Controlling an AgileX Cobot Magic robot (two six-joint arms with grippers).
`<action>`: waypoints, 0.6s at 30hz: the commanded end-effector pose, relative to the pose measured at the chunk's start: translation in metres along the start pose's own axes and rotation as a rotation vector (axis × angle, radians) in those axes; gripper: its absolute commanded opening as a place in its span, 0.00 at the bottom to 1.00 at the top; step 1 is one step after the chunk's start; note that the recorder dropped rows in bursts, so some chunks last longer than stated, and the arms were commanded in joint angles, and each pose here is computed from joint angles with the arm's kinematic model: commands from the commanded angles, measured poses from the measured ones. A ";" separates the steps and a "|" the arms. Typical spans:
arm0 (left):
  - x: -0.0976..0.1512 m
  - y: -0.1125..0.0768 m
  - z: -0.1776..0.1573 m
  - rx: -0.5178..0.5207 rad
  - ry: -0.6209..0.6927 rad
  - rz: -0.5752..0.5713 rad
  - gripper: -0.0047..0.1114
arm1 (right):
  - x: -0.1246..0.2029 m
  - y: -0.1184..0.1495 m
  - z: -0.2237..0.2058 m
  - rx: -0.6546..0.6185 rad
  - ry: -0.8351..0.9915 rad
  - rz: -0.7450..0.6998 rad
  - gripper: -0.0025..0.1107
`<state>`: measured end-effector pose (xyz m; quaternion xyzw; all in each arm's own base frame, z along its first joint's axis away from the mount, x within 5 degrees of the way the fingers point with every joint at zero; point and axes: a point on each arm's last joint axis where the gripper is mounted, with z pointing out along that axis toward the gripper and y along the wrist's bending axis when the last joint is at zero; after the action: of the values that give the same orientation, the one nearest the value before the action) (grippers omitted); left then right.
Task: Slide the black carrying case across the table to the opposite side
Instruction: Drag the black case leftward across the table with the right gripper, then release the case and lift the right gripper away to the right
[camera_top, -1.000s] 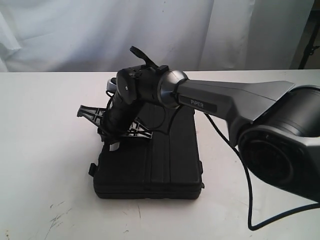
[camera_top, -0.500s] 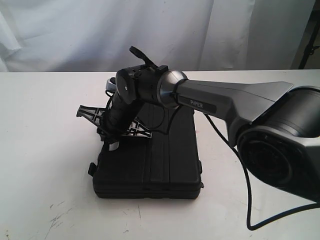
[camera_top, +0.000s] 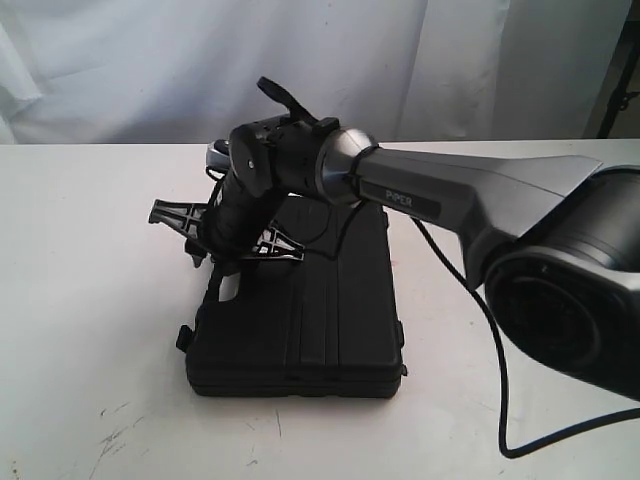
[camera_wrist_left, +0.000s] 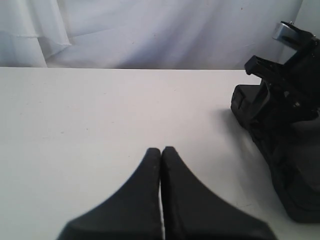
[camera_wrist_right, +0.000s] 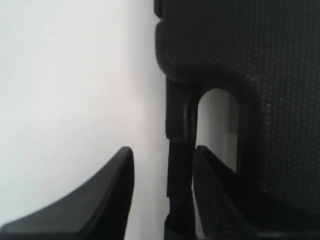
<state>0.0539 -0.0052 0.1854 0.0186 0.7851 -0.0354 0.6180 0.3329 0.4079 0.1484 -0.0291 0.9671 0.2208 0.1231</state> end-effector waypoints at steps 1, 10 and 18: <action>0.001 0.000 0.000 -0.001 -0.006 -0.002 0.04 | -0.012 -0.005 -0.016 0.019 -0.012 -0.009 0.35; 0.001 0.000 0.000 -0.001 -0.006 -0.002 0.04 | -0.025 -0.014 -0.063 0.025 0.062 -0.165 0.15; 0.001 0.000 0.000 -0.001 -0.006 0.001 0.04 | -0.043 -0.023 -0.124 0.092 -0.031 -0.358 0.02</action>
<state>0.0539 -0.0052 0.1854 0.0186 0.7851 -0.0354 0.6180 0.3526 0.3401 0.2400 -0.1662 0.9613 0.1663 0.1437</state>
